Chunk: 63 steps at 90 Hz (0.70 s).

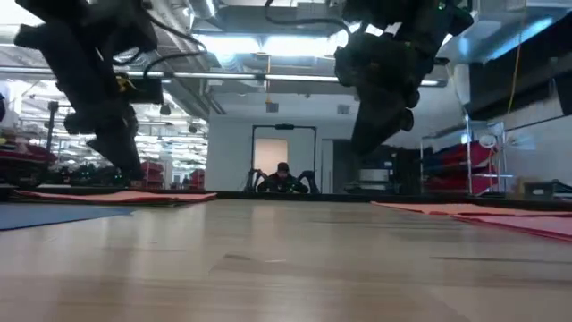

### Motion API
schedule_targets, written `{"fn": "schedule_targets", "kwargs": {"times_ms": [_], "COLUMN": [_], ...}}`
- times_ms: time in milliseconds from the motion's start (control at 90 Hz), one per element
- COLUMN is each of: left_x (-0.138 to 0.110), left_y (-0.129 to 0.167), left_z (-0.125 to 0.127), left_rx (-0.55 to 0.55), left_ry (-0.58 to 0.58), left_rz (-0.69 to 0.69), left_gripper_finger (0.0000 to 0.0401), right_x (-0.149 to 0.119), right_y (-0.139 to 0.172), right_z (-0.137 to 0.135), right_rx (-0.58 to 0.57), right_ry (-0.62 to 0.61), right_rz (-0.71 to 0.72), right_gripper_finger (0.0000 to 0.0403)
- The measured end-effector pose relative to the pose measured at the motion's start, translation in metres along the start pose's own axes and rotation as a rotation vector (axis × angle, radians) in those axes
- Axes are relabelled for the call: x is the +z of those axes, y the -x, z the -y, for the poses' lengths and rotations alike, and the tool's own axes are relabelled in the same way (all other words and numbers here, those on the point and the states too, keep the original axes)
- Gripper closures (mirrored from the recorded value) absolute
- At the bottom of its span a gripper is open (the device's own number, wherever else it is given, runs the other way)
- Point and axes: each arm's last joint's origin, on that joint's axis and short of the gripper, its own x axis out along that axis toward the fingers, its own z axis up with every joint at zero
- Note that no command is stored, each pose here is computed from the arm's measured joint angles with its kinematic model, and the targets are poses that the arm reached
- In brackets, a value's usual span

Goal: Organize paper
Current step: Stack the orange colored paper on top of the orange colored papers

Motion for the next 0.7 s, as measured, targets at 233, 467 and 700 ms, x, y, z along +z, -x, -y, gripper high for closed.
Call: {"fn": "schedule_targets", "kwargs": {"times_ms": [233,467,700], "left_x": [-0.001,-0.002,-0.002], "left_y": [-0.013,-0.021,-0.032], "left_z": [-0.004,-0.009,-0.014], "left_rx": [0.032,0.055,0.078], "left_ry": [-0.062,-0.094,-0.091], "left_rz": [-0.07,-0.112,-0.16], "left_gripper_finger": [0.0285,0.027,0.027], "right_x": [0.002,0.002,0.002], "right_y": [0.0,0.0,0.0], "right_z": [0.003,0.004,0.004], "right_rx": [-0.004,-0.005,-0.015], "right_ry": [0.012,0.038,0.056], "right_rz": [0.003,0.003,0.01], "right_gripper_finger": [0.0292,0.0292,0.0292]}}
